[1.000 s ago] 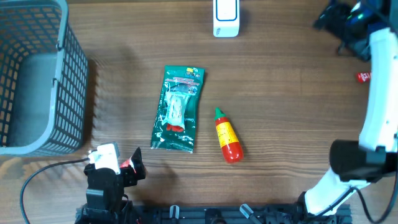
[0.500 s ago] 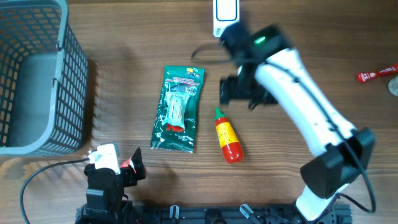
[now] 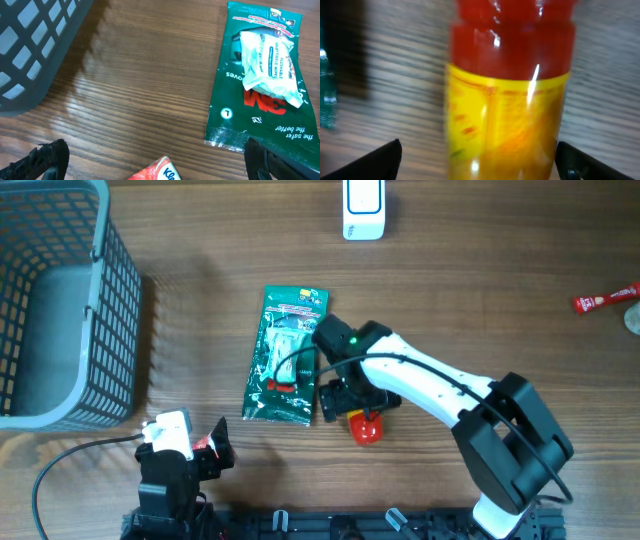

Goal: Scan the item barcode

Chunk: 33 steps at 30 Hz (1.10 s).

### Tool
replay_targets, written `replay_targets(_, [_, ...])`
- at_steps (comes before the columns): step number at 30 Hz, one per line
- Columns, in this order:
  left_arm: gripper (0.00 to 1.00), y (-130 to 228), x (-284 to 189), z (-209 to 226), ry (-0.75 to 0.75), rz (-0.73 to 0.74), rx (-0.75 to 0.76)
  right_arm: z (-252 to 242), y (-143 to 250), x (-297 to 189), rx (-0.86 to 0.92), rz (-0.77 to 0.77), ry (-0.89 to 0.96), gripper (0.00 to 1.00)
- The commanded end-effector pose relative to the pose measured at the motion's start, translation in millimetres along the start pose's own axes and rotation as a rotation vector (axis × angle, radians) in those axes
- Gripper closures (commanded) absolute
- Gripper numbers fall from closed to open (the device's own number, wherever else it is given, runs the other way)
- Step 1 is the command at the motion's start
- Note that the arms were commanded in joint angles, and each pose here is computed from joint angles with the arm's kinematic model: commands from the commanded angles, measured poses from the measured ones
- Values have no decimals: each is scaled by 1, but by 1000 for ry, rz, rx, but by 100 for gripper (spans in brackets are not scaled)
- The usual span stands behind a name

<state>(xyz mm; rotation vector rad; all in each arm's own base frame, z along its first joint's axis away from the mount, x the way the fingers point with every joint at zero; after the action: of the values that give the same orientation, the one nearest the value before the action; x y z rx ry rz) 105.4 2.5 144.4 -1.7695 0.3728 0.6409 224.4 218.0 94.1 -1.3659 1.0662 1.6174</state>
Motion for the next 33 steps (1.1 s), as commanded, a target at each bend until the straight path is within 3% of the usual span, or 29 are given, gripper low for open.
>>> replay_targets(1, [0, 1, 0, 0, 3, 1, -9, -2, 9, 16, -18, 24, -23, 15])
replay_targets(4, [0, 1, 0, 0, 3, 1, -9, -3, 9, 20, 6, 17, -27, 33])
replay_targets(8, [0, 1, 0, 0, 3, 1, -9, 0, 3, 19, 2, -13, -45, 49])
replay_targets(12, [0, 0, 0, 0, 3, 1, -9, 3, -19, -4, 14, -74, -126, 60])
replay_targets(20, [0, 1, 0, 0, 3, 1, -9, -7, -64, -59, -34, -236, -311, 60])
replay_targets(22, [0, 1, 0, 0, 3, 1, -9, -15, -75, -67, -86, -309, -285, 64])
replay_targets(28, [0, 1, 0, 0, 3, 1, -9, -32, -102, -76, -58, -491, -108, 63])
replay_targets(33, [0, 1, 0, 0, 3, 1, -9, -34, -103, -86, 3, -537, -94, 63])
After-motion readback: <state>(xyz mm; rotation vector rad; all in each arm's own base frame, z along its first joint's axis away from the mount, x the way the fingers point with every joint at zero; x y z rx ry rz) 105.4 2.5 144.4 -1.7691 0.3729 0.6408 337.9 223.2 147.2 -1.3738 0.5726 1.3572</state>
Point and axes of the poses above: each gripper's point midway between its finger pads, its own x axis out along the fingers, its own z axis along the line the jaws close on, y = z × x, the point moved 8 cm from there along -x, back along the fingers, and after that the axes turned 7 degrees about -x, right-handed, at the moved point
